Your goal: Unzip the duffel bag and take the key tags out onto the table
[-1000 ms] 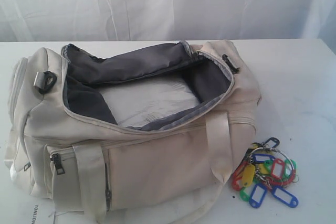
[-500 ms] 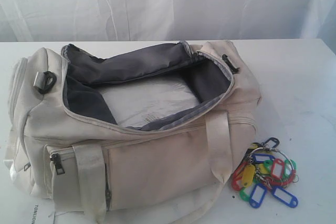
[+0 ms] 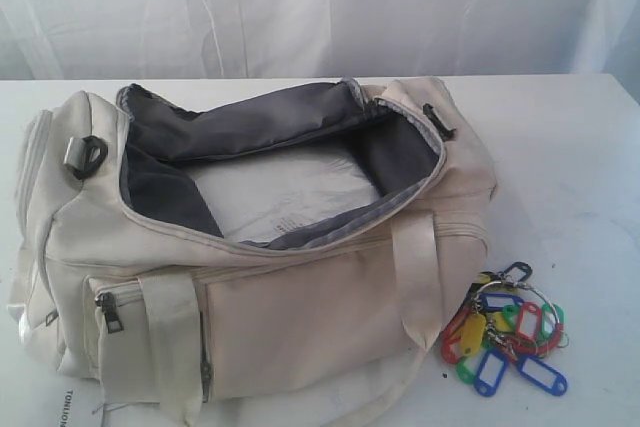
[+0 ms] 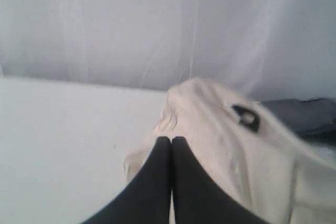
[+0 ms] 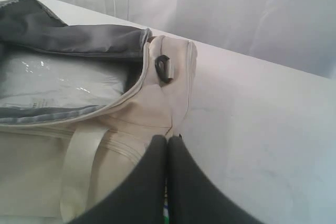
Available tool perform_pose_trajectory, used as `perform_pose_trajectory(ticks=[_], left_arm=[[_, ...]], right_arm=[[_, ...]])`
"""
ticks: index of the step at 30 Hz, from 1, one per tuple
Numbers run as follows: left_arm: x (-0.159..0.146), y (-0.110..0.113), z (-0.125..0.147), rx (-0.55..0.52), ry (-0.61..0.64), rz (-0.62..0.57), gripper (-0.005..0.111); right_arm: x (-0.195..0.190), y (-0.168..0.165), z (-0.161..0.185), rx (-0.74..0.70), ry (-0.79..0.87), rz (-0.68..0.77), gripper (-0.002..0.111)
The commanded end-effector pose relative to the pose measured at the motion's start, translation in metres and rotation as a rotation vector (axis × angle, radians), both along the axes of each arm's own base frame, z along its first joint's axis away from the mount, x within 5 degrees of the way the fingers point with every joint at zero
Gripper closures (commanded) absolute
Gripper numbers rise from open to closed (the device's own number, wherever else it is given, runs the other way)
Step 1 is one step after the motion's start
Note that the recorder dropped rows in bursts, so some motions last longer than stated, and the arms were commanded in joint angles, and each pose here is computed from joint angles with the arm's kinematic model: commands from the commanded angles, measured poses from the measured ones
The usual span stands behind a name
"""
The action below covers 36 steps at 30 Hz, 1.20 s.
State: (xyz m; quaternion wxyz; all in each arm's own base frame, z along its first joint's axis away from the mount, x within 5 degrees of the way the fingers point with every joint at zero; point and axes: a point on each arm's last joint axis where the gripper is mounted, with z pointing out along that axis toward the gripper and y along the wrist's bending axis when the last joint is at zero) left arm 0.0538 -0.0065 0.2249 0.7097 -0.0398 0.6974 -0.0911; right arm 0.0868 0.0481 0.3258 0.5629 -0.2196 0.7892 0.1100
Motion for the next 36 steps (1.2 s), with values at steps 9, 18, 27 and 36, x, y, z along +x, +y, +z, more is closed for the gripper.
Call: perform_pose_trajectory(ticks=[9,18,27,36], left_arm=[[-0.002,-0.012,-0.054,0.185,0.311,-0.146,0.107],[-0.002,-0.01,-0.053,0.108,0.315,-0.114,0.107],[-0.002,0.004,-0.057,0.224,0.359,0.027,0.107],[-0.002,0.005,-0.057,0.197,0.361,0.042,0.107]], right_arm=[[-0.003,-0.003,0.0,0.015,-0.009,0.004,0.108],[-0.003,-0.003,0.0,0.015,-0.009,0.004,0.108],[-0.003,-0.003,0.0,0.015,-0.009,0.004,0.108],[-0.003,-0.003,0.0,0.015,-0.009,0.004,0.108]])
